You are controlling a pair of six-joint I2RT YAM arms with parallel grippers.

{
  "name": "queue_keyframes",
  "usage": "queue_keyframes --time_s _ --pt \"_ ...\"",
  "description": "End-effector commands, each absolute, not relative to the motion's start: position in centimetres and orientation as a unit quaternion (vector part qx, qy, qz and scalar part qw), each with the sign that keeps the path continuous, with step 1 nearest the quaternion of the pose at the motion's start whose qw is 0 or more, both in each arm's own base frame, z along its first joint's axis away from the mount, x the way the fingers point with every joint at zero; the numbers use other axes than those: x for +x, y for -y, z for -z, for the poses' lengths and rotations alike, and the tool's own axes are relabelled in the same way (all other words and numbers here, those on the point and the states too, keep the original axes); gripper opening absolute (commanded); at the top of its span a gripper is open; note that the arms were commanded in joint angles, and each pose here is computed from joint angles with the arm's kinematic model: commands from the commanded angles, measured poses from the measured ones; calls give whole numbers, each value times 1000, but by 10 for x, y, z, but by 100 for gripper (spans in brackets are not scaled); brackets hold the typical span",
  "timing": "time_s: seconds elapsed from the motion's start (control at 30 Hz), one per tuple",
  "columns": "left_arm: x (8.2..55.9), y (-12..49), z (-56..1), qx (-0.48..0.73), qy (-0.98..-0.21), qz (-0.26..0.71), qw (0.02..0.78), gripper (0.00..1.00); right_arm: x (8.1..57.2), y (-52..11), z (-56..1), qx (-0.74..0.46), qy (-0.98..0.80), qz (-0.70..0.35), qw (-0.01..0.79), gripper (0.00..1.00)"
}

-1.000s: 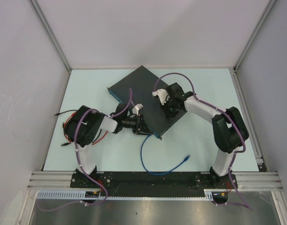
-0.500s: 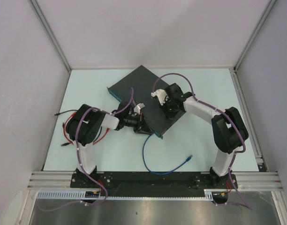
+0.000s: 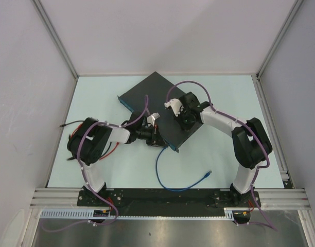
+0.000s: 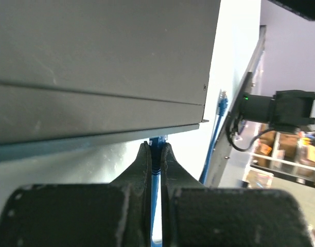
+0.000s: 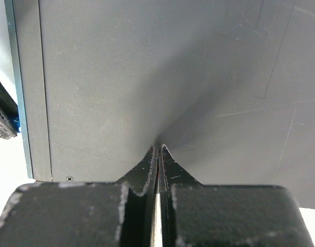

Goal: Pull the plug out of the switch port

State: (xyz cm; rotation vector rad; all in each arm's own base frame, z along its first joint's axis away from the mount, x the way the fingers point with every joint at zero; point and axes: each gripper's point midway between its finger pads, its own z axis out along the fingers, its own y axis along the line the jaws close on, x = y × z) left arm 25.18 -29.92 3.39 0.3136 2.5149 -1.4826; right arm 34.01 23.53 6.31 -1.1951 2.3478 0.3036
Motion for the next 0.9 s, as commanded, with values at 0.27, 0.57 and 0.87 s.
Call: queue_keyframes --time_s 0.27,0.57,0.87 --pt "228 269 -5 121 -876 459 87 0 316 -234 -47 -457 -859 -112 202 0" --pt "244 287 -18 107 -851 505 93 34 316 -232 -48 -457 -859 -110 203 0" --pt "249 298 -29 120 -828 541 82 28 312 -229 -43 -460 -859 -108 196 0"
